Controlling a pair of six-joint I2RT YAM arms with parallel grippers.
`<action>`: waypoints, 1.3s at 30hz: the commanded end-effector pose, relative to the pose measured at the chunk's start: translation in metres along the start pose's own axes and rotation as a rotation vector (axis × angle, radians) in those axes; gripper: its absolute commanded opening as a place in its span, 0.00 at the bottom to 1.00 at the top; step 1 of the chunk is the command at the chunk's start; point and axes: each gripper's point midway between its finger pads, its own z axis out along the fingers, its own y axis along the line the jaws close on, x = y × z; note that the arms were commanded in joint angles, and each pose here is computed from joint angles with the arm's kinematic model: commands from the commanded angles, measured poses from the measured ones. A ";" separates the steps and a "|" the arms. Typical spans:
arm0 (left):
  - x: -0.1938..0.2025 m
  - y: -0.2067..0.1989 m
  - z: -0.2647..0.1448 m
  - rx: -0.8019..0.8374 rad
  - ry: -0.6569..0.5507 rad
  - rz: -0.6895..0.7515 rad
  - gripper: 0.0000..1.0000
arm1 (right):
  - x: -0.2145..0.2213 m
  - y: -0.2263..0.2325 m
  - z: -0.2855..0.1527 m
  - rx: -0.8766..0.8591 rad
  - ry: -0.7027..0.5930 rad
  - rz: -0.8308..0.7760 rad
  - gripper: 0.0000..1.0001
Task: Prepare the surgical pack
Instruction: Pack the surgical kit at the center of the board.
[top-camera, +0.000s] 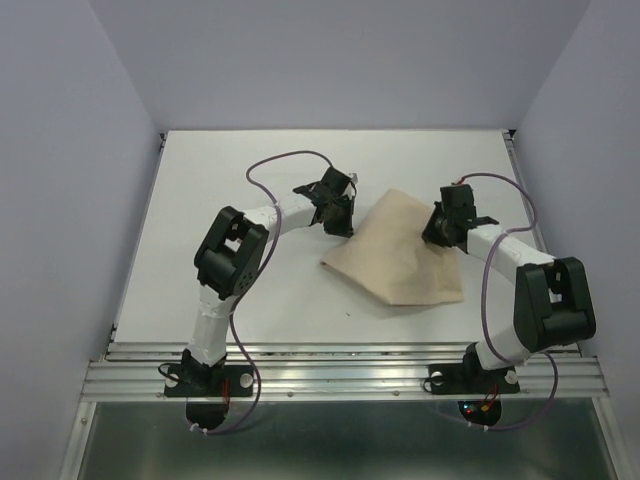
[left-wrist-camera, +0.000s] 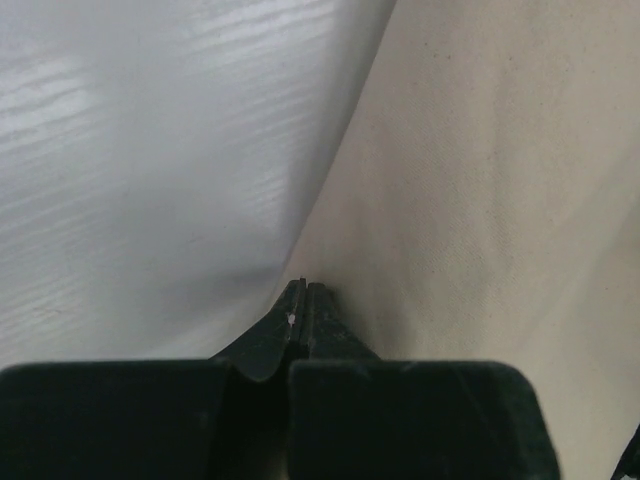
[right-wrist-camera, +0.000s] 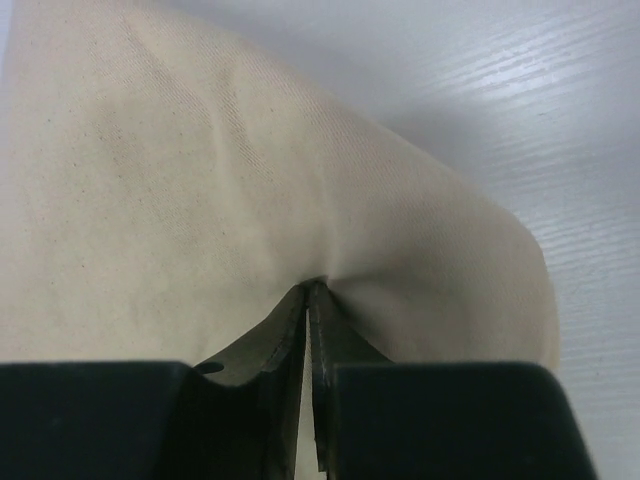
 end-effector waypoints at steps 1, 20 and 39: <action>-0.006 -0.013 -0.031 0.049 -0.052 -0.012 0.00 | -0.018 -0.008 -0.037 0.010 -0.101 -0.003 0.11; 0.018 -0.018 -0.022 0.083 0.006 -0.019 0.00 | 0.042 -0.015 -0.051 -0.071 0.017 0.103 0.16; 0.072 -0.052 -0.052 0.176 0.042 -0.045 0.00 | 0.095 -0.036 0.023 0.019 0.232 0.038 0.15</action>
